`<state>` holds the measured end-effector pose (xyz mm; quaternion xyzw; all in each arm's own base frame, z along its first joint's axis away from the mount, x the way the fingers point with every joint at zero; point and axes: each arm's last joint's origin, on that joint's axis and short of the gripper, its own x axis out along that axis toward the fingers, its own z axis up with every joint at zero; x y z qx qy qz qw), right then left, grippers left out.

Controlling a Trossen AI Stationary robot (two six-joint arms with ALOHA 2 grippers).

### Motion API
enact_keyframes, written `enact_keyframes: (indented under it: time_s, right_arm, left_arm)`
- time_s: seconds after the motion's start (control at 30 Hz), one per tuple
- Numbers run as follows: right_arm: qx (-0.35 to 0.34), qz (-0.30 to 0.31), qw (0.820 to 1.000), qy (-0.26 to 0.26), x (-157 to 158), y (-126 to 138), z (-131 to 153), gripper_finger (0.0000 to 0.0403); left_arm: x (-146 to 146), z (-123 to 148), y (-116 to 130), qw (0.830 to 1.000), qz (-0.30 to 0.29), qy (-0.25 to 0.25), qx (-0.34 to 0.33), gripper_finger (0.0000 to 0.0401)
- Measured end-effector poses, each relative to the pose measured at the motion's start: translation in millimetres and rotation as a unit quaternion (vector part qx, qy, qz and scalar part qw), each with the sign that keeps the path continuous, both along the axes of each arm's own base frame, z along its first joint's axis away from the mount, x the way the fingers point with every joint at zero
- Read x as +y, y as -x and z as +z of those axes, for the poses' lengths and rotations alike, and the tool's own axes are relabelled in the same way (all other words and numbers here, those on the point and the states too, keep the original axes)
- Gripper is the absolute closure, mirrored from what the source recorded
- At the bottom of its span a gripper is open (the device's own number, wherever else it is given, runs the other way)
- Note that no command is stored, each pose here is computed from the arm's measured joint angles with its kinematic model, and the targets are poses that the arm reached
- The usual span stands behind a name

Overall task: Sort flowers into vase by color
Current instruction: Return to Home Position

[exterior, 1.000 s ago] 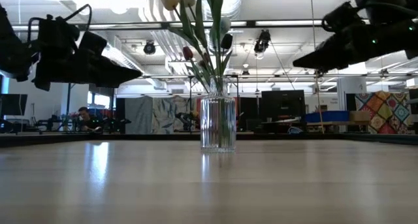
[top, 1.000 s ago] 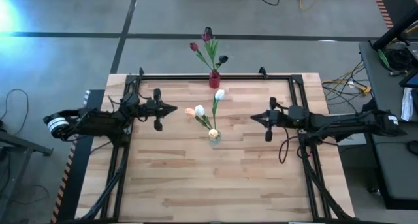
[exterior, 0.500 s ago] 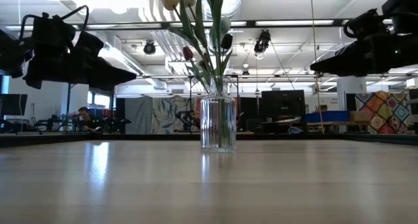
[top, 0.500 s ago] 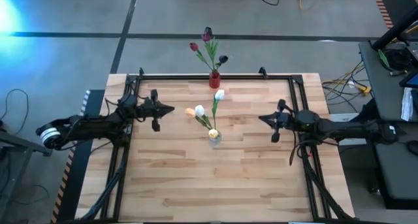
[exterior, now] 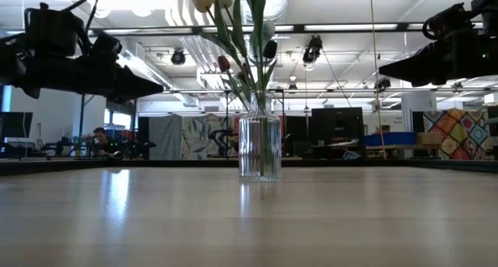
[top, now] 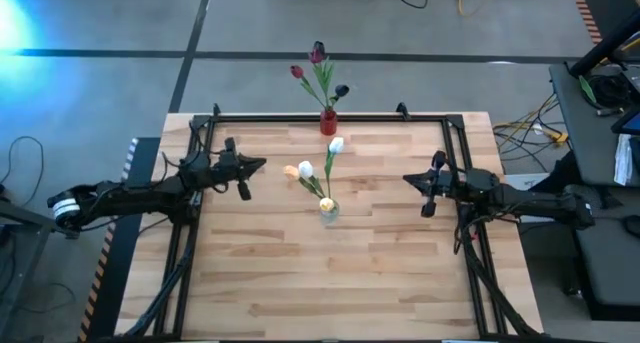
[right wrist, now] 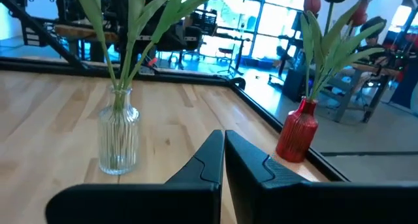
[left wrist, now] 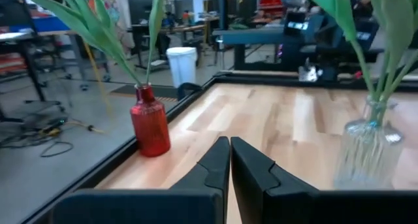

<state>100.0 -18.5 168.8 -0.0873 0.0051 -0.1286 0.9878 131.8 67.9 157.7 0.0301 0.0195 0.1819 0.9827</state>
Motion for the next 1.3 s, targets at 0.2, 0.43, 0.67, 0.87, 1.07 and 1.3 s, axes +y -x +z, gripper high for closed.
enact_keyframes:
  time_s: [0.2,0.43,0.67,0.87,1.07,1.3]
  right_arm:
    - [-0.019,0.0,1.0,0.003,1,5,2,0.0394]
    - [-0.016,0.0,1.0,-0.003,1,5,1,0.0394]
    - [-0.016,-0.004,1.0,-0.008,0,5,1,0.0394]
    - [-0.017,-0.008,1.0,-0.011,0,5,1,0.0394]
    - [-0.022,-0.022,0.999,-0.02,-1,5,2,0.0394]
    - [-0.021,-0.034,0.999,-0.016,-2,5,2,0.0394]
  left_arm:
    - [-13,0,-1,1.0,0.016,-0.006,0.016,0.0401]
    - [-19,4,12,1.0,0.013,0.01,0.015,0.0401]
    - [-28,4,32,1.0,0.008,0.019,0.016,0.0401]
    - [-33,13,42,0.999,-0.018,0.001,-0.028,0.0401]
    - [-32,10,41,1.0,-0.004,0.016,-0.008,0.0401]
    - [-31,8,39,0.999,0.003,0.045,-0.007,0.0401]
